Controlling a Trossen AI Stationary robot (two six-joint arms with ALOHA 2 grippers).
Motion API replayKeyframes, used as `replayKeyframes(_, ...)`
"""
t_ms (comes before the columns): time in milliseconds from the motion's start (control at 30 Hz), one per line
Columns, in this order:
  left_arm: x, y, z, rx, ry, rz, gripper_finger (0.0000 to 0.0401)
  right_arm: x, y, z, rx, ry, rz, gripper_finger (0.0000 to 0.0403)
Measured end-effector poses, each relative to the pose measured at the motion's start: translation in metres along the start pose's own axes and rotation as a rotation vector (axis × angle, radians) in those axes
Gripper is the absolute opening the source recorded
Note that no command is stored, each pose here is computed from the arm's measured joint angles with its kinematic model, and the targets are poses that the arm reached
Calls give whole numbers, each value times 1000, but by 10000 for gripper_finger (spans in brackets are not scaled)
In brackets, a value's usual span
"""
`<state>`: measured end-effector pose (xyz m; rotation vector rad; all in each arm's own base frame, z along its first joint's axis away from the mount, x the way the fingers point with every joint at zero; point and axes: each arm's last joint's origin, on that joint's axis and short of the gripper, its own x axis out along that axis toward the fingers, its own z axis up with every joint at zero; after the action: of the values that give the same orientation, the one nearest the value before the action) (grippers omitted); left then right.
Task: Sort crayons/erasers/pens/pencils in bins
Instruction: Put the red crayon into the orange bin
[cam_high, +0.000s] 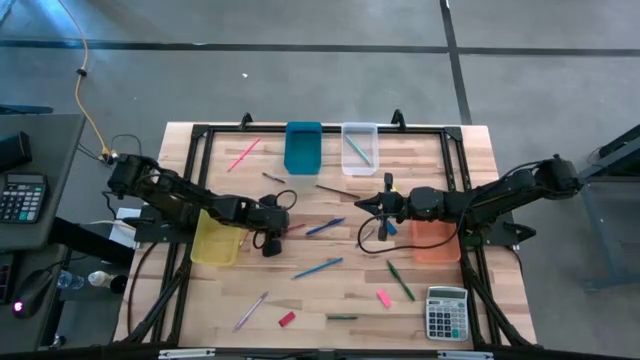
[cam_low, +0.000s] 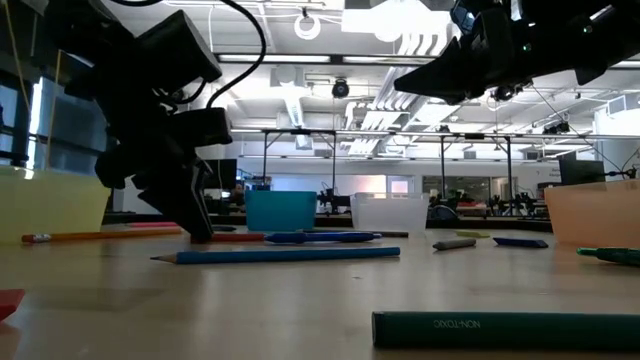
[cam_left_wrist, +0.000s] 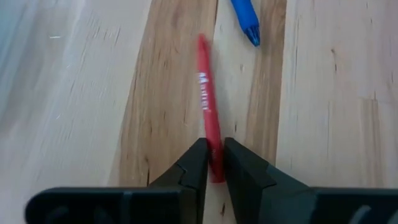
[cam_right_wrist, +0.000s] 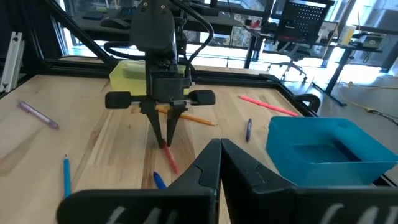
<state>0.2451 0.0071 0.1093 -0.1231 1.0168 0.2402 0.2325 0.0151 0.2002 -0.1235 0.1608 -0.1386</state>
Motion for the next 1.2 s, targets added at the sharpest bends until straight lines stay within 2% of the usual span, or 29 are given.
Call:
replayKeyframes(200, 0, 0, -1, 17, 7, 0, 17, 0, 0, 0, 3, 0, 0, 0)
replayKeyframes(433, 0, 0, -1, 10, 8, 0, 14, 0, 0, 0, 3, 0, 0, 0)
replayKeyframes(700, -19, 3, -3, 1, 21, -2, 13, 0, -1, 0, -1, 6, -48, 0)
replayKeyframes(1200, -57, 8, 10, -25, -156, 35, 12, 0, -1, -3, -20, 27, -46, 0)
